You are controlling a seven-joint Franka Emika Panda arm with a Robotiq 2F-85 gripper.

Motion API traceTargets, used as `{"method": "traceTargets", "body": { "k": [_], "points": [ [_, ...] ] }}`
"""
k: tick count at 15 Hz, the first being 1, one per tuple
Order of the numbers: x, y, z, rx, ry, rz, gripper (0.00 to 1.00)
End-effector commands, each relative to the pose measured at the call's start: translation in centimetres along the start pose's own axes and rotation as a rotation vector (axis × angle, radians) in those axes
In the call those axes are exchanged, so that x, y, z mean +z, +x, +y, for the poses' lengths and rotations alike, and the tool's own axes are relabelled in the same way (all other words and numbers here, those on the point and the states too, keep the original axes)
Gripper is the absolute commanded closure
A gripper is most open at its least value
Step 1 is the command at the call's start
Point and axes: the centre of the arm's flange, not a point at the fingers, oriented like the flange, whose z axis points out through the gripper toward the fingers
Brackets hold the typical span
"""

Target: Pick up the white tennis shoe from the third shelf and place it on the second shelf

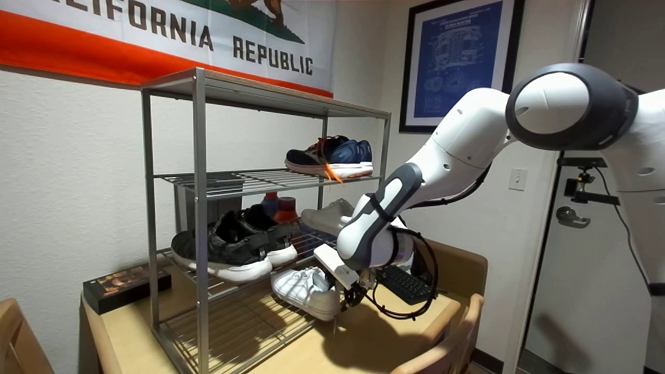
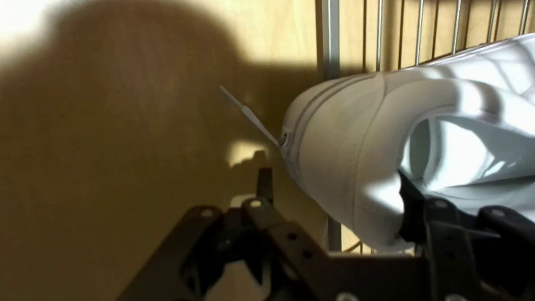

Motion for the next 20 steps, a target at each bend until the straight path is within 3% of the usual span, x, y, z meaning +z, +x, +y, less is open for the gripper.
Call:
{"method": "traceTargets", "body": {
  "k": [1, 5, 7, 13, 20],
  "points": [
    [-0.5, 0.0, -1.1, 0.024, -0.005, 0.007, 0.64],
    [-0.8, -0.3, -1.3, 0.015, 0.0, 0.006, 0.92],
    [-0.9, -0.4, -1.2, 0.009, 0.002, 0.005, 1.0],
    [-3.1, -0.5, 0.7, -0.026, 0.031, -0.004, 0.97],
    [-8.4, -0.1, 6.0, -0.069, 0.05, -0.098, 0.97]
  ]
}}
